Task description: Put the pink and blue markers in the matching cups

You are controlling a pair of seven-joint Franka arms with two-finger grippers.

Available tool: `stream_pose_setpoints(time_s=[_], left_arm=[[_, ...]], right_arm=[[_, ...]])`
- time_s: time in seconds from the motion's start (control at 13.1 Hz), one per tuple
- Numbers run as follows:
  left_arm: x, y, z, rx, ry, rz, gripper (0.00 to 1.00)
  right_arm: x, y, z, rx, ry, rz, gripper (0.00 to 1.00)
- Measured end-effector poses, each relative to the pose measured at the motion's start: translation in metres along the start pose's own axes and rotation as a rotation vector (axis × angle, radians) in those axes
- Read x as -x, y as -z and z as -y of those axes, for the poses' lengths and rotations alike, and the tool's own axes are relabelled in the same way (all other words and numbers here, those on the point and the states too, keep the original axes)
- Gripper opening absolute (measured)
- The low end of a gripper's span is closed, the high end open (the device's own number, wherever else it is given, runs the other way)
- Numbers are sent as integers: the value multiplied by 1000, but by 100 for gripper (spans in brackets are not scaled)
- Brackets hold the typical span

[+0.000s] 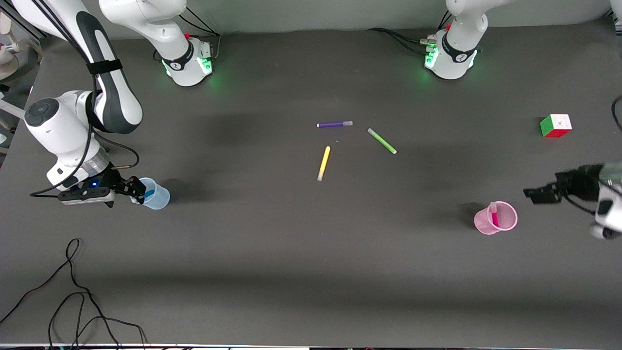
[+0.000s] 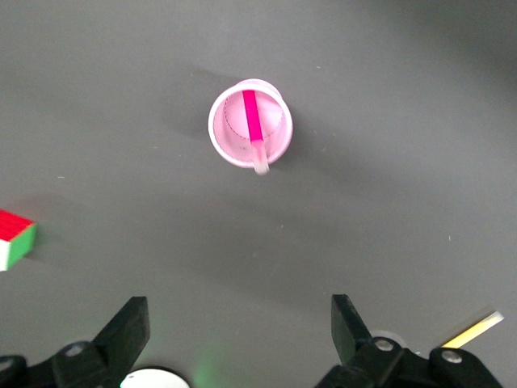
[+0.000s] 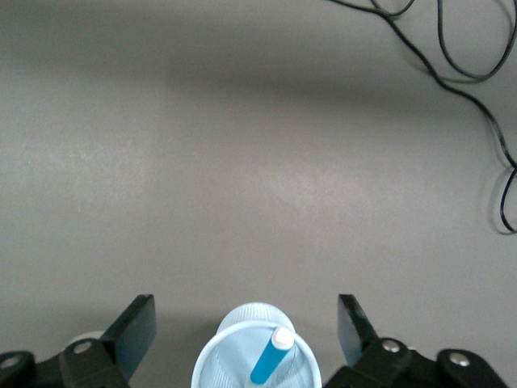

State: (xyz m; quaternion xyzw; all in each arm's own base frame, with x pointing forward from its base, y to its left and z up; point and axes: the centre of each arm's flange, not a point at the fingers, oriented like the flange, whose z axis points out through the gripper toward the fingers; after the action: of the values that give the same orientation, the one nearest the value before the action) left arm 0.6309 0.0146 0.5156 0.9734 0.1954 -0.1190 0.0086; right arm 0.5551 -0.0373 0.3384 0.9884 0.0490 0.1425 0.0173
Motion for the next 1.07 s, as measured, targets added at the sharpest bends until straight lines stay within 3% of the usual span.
stream_pose_setpoints(time_s=[0.3, 0.46, 0.68, 1.07], left_arm=[[112, 53, -28, -75, -133, -208, 100], [143, 59, -33, -77, -181, -302, 100], [130, 49, -10, -82, -218, -301, 100], [123, 59, 15, -84, -224, -289, 100]], right_arm=[[-39, 58, -3, -45, -26, 158, 100], [-54, 101, -4, -64, -29, 213, 100], [-58, 171, -6, -85, -49, 227, 100], [-23, 273, -12, -122, -67, 210, 100]])
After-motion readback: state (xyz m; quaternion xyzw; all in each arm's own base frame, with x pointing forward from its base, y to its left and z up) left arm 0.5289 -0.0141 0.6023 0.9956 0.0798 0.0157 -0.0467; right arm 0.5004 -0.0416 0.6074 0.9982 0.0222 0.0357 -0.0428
